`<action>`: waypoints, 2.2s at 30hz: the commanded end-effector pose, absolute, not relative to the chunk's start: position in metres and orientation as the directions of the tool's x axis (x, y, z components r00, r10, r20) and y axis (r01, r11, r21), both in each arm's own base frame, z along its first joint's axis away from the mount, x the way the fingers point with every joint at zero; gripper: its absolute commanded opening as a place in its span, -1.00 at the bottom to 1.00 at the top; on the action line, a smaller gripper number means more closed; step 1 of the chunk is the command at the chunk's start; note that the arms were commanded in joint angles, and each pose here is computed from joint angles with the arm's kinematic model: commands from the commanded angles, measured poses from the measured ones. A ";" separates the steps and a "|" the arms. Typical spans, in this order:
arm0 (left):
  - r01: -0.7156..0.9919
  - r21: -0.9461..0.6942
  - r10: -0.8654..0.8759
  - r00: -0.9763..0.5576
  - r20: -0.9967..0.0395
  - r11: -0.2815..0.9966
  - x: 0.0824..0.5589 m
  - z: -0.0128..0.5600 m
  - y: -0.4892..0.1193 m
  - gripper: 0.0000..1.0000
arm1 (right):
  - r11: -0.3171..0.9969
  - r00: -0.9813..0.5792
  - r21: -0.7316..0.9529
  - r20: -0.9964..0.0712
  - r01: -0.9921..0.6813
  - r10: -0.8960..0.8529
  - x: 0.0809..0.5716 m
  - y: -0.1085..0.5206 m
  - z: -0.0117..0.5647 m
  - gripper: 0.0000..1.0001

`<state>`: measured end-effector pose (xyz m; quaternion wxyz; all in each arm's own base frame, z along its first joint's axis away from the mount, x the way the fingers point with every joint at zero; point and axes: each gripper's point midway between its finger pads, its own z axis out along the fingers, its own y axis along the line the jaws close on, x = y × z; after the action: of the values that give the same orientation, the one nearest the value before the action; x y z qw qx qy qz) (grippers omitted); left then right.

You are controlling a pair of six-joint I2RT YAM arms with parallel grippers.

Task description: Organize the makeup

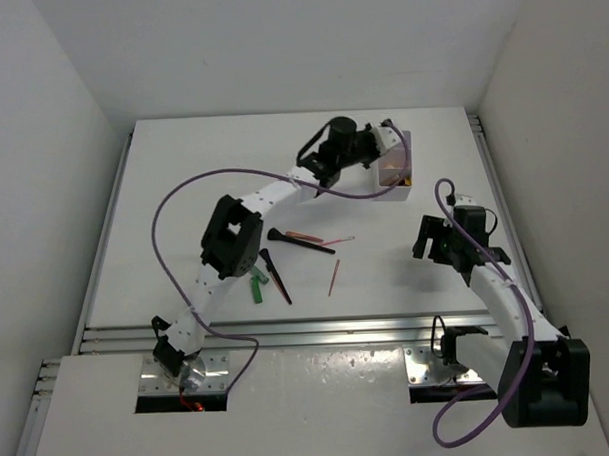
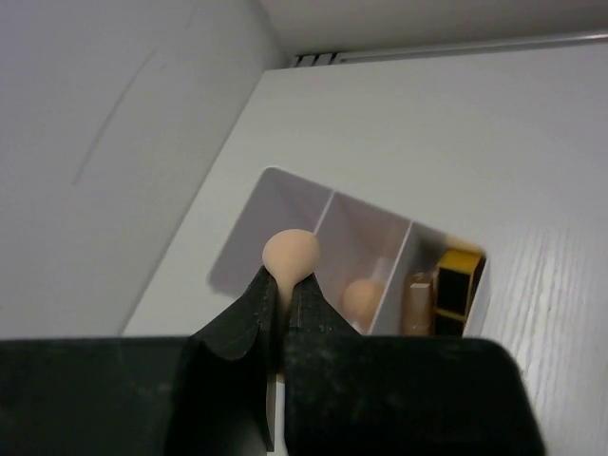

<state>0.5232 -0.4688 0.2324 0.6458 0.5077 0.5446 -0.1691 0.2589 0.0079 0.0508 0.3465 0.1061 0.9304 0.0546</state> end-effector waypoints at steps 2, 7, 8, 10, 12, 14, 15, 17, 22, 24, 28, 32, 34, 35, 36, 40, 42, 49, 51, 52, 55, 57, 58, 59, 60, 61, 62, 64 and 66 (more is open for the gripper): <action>0.744 0.403 0.169 0.374 -0.912 0.534 0.530 0.240 -0.507 -1.00 | 0.971 -0.739 0.148 -0.630 0.187 0.238 0.246 0.001 0.046 0.60; 0.701 0.413 0.147 0.409 -0.901 0.581 0.531 0.216 -0.526 -1.00 | 0.982 -0.752 0.147 -0.632 0.122 0.188 0.237 0.007 0.050 0.60; 0.693 0.411 0.149 0.407 -0.901 0.592 0.530 0.213 -0.529 -1.00 | 0.984 -0.756 0.142 -0.631 0.109 0.175 0.237 0.007 0.049 0.60; 0.683 0.418 0.175 0.397 -0.901 0.600 0.534 0.198 -0.527 -1.00 | 0.985 -0.756 0.133 -0.631 0.114 0.172 0.235 0.005 0.049 0.60; 0.660 0.436 0.218 0.389 -0.895 0.612 0.540 0.185 -0.523 -1.00 | 0.985 -0.763 0.133 -0.623 0.113 0.172 0.232 0.006 0.046 0.60; 0.643 0.445 0.254 0.372 -0.893 0.624 0.546 0.166 -0.519 -1.00 | 0.987 -0.762 0.131 -0.629 0.094 0.156 0.233 0.008 0.046 0.60; 0.643 0.445 0.254 0.372 -0.893 0.624 0.546 0.166 -0.519 -1.00 | 0.988 -0.764 0.128 -0.627 0.091 0.152 0.233 0.008 0.045 0.60; 0.643 0.453 0.266 0.371 -0.890 0.618 0.546 0.159 -0.519 -1.00 | 0.991 -0.767 0.114 -0.629 0.070 0.127 0.233 0.009 0.044 0.60; 0.627 0.503 0.258 0.444 -0.858 0.595 0.542 0.169 -0.529 -1.00 | 0.991 -0.764 0.120 -0.635 0.054 0.118 0.234 0.012 0.045 0.63; 0.626 0.523 0.273 0.456 -0.847 0.578 0.542 0.162 -0.530 -1.00 | 0.992 -0.764 0.115 -0.636 0.049 0.111 0.233 0.012 0.044 0.63; 0.637 0.532 0.313 0.432 -0.846 0.558 0.542 0.141 -0.529 -1.00 | 0.994 -0.761 0.101 -0.641 0.044 0.099 0.233 0.010 0.045 0.63; 0.636 0.519 0.338 0.395 -0.855 0.571 0.544 0.128 -0.523 -0.69 | 0.995 -0.760 0.090 -0.644 0.039 0.088 0.234 0.008 0.046 0.63; 0.650 0.495 0.328 0.370 -0.869 0.577 0.543 0.127 -0.524 -0.18 | 0.995 -0.762 0.092 -0.641 0.039 0.089 0.234 0.008 0.045 0.63; 0.645 0.496 0.319 0.380 -0.868 0.582 0.544 0.134 -0.525 -0.07 | 0.995 -0.760 0.096 -0.644 0.034 0.088 0.235 0.009 0.046 0.63; 0.652 0.487 0.321 0.366 -0.873 0.581 0.544 0.131 -0.525 0.08 | 0.995 -0.762 0.096 -0.642 0.030 0.085 0.235 0.010 0.045 0.63; 0.669 0.481 0.286 0.388 -0.876 0.567 0.536 0.163 -0.527 0.22 | 0.995 -0.756 0.097 -0.649 0.024 0.082 0.237 0.010 0.047 0.63; 0.675 0.482 0.278 0.395 -0.876 0.559 0.531 0.173 -0.526 0.23 | 0.995 -0.750 0.097 -0.657 0.015 0.075 0.239 0.011 0.049 0.63; 0.728 0.483 0.211 0.438 -0.874 0.487 0.508 0.234 -0.525 0.41 | 0.996 -0.749 0.093 -0.661 -0.015 0.050 0.242 0.013 0.053 0.63; 0.745 0.470 0.179 0.441 -0.880 0.473 0.503 0.252 -0.522 0.45 | 0.994 -0.738 0.100 -0.674 -0.047 0.033 0.248 0.016 0.061 0.63; 0.757 0.446 0.162 0.423 -0.892 0.478 0.501 0.267 -0.515 0.47 | 0.993 -0.738 0.104 -0.675 -0.052 0.032 0.250 0.017 0.063 0.63; 0.780 0.397 0.106 0.398 -0.911 0.483 0.496 0.309 -0.495 0.50 | 0.990 -0.726 0.110 -0.688 -0.090 0.011 0.258 0.022 0.075 0.63; 0.798 0.334 0.077 0.343 -0.936 0.502 0.502 0.324 -0.474 0.52 | 0.983 -0.708 0.127 -0.706 -0.134 -0.006 0.266 0.029 0.088 0.63; 0.796 0.315 0.068 0.329 -0.942 0.517 0.504 0.335 -0.463 0.52 | 0.979 -0.711 0.139 -0.703 -0.152 -0.010 0.270 0.033 0.088 0.63; 0.795 0.274 0.067 0.284 -0.957 0.542 0.508 0.345 -0.441 0.52 | 0.976 -0.707 0.137 -0.706 -0.170 -0.024 0.272 0.035 0.090 0.63; 0.792 0.255 0.069 0.262 -0.963 0.555 0.510 0.350 -0.429 0.52 | 0.967 -0.682 0.131 -0.729 -0.220 -0.057 0.280 0.046 0.103 0.59; 0.788 0.240 0.075 0.241 -0.968 0.567 0.511 0.354 -0.417 0.52 | 0.962 -0.693 0.122 -0.716 -0.246 -0.087 0.284 0.050 0.099 0.59; 0.754 0.216 0.106 0.193 -0.976 0.621 0.517 0.358 -0.387 0.52 | 0.950 -0.661 0.107 -0.741 -0.294 -0.122 0.294 0.062 0.115 0.57; 0.696 0.202 0.145 0.141 -0.979 0.689 0.522 0.358 -0.354 0.52 | 0.912 -0.641 0.079 -0.736 -0.402 -0.218 0.299 0.083 0.115 0.57; 0.590 0.188 0.217 0.021 -0.976 0.785 0.532 0.329 -0.301 0.52 | 0.859 -0.608 0.067 -0.734 -0.507 -0.302 0.313 0.112 0.119 0.57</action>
<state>0.5283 -0.3636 0.3535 0.6896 0.3575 0.5987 -0.1952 0.2898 0.0765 0.0993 0.3576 -0.1391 0.9167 0.1117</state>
